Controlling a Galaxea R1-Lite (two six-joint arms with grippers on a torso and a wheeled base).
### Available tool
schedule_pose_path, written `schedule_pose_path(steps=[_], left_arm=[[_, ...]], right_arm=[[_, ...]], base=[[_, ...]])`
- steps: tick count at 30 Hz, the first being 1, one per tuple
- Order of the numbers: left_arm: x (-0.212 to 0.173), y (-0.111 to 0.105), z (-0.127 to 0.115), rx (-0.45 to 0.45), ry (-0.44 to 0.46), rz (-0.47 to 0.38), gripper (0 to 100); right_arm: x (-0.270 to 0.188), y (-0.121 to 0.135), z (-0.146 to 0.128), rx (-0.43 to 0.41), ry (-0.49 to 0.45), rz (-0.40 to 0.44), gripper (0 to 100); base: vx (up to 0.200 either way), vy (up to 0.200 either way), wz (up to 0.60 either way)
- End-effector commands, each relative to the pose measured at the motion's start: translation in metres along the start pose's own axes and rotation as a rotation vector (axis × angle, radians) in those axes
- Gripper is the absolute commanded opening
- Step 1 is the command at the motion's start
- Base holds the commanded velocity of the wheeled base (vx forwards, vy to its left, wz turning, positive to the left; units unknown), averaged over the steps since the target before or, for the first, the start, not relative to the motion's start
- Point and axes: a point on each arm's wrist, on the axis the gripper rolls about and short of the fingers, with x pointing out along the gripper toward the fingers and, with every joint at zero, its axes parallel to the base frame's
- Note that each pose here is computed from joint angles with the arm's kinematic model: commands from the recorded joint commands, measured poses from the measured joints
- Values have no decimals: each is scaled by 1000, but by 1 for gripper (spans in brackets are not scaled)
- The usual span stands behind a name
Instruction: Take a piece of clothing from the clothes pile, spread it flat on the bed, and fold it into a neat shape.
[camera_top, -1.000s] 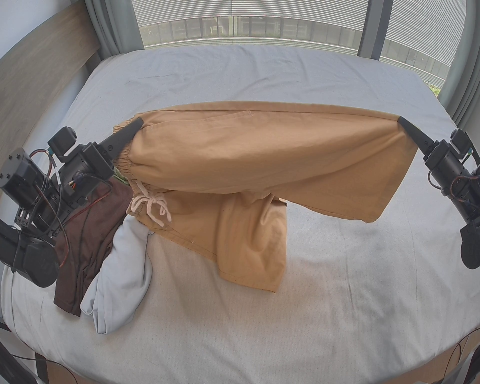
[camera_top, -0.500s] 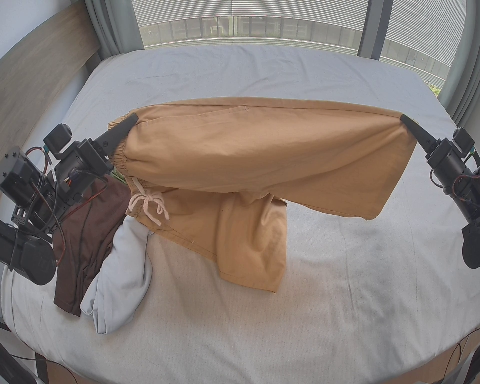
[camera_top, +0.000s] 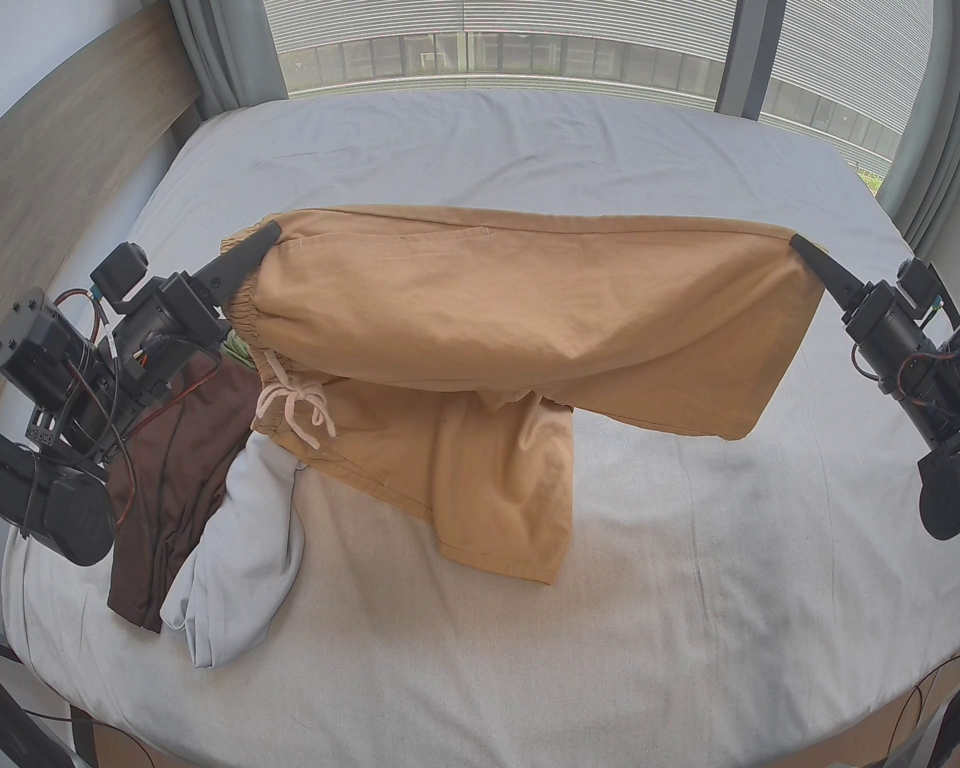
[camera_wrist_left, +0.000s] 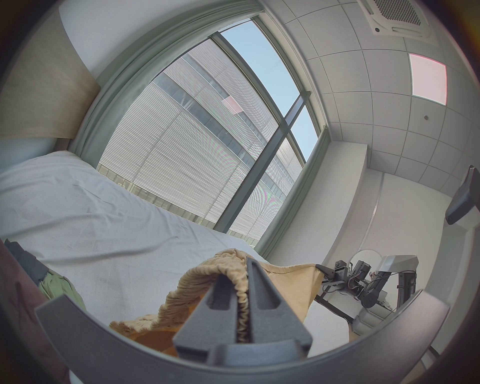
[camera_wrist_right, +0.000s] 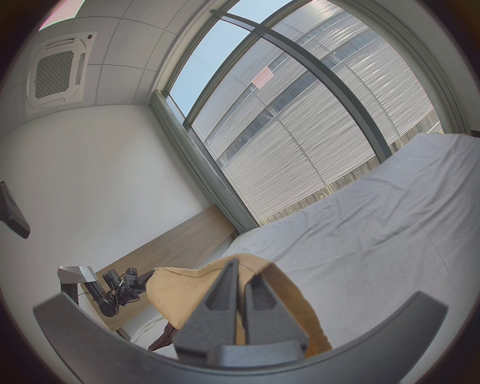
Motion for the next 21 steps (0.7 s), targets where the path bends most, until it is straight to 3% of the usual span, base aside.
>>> schedule_pose_path(steps=[1,13,21], left_arm=[[4,13,-1,5,-22,46,0],[20,46,-10,14,-70,131,0],[36,62,-24,11,-71,126,0]], right_arm=[[17,-15,-4,20,27,-14,0],[51,-51,-19,49,62,-40,0],[66,-69,-31,52,66,-41,0]], base=[[0,0,0],[0,0,0],[0,0,0]])
